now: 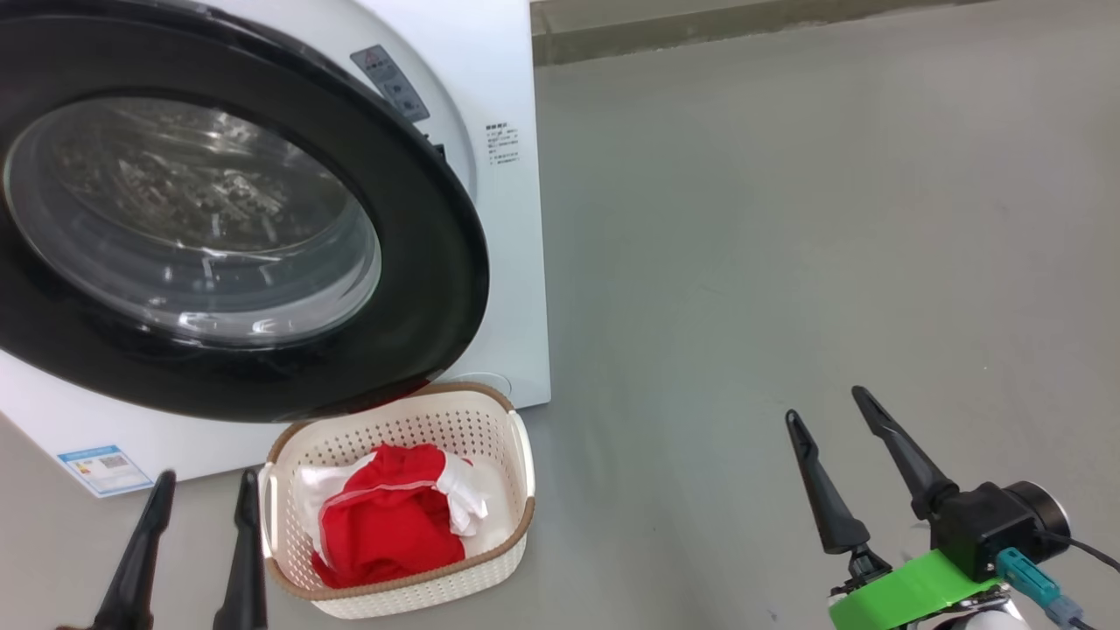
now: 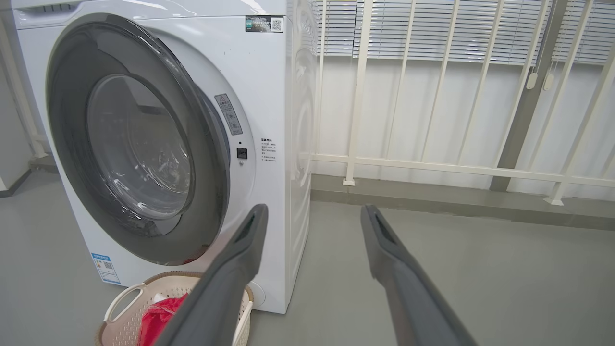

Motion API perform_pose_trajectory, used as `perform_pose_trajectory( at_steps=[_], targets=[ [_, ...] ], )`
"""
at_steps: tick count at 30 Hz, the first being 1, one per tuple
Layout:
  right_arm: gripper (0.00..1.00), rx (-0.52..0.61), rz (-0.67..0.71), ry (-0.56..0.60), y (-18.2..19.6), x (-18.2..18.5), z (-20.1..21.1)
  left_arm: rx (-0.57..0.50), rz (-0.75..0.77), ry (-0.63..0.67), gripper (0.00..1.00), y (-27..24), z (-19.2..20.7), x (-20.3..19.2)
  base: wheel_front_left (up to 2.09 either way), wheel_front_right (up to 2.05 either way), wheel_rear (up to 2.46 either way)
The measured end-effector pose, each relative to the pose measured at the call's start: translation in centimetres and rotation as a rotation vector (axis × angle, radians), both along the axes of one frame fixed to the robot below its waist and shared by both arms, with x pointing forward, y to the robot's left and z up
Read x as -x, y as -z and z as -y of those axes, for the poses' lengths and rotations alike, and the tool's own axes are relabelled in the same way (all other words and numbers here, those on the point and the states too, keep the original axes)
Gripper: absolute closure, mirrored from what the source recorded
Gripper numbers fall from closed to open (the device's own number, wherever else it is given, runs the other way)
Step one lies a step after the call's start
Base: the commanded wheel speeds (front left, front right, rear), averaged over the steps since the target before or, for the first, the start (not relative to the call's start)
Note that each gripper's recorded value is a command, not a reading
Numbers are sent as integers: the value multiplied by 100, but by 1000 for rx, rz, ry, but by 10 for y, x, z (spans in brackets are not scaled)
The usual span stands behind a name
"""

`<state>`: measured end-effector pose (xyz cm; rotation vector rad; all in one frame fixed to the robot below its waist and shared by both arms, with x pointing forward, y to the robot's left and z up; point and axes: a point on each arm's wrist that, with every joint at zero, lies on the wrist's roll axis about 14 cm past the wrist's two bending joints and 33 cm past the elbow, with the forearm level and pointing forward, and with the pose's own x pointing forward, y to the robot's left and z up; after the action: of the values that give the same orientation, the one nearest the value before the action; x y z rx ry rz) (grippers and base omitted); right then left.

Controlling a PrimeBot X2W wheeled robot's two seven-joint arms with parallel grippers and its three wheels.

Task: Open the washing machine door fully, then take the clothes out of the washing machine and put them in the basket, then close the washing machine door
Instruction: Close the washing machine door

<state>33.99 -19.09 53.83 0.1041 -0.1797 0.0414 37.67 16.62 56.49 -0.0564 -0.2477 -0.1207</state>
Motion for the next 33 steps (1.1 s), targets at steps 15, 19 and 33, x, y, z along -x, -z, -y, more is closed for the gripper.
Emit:
perform_pose_trajectory(
  at_steps=[15,19,33],
  targets=[
    [0,-3,27,20,-7,13,5,21,-75,-44,0,26,-8,18,0,0,0],
    [0,-4,24,15,-6,14,4,25,-81,-50,0,29,-9,19,0,0,0],
    [0,-3,11,-18,-2,11,-7,13,-88,-61,0,32,-14,20,0,0,0]
  ],
)
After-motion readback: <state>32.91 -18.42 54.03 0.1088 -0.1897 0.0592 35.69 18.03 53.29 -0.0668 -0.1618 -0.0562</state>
